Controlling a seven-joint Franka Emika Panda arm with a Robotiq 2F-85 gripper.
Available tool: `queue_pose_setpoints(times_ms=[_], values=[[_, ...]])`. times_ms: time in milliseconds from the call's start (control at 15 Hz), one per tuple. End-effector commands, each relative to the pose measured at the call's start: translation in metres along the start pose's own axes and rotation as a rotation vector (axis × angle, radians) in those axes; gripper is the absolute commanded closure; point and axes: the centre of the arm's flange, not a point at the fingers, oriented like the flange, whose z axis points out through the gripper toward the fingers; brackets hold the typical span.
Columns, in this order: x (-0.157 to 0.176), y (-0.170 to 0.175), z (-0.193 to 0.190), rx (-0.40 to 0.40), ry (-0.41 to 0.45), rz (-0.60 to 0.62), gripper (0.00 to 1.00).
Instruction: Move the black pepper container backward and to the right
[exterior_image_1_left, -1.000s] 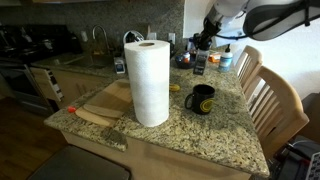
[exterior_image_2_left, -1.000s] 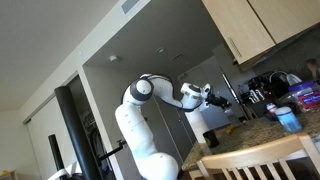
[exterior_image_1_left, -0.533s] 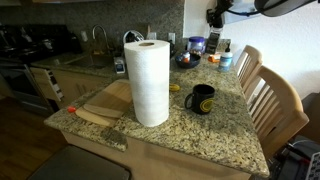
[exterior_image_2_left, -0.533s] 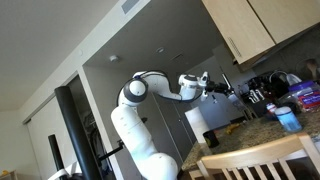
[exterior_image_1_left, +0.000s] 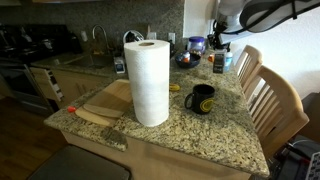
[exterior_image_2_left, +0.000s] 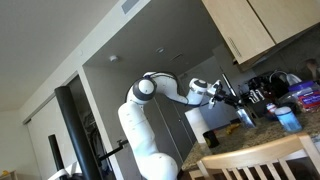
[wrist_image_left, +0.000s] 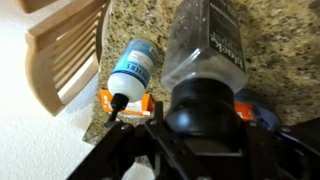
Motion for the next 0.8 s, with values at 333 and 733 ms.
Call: queue_pose_setpoints(times_ms=[333,733], values=[[-0.015,0.021,0.056,-0.252,-0.042,0.19,0.18],[-0.032,0.044,0.101,-0.109,-0.117,0.336,0.0]])
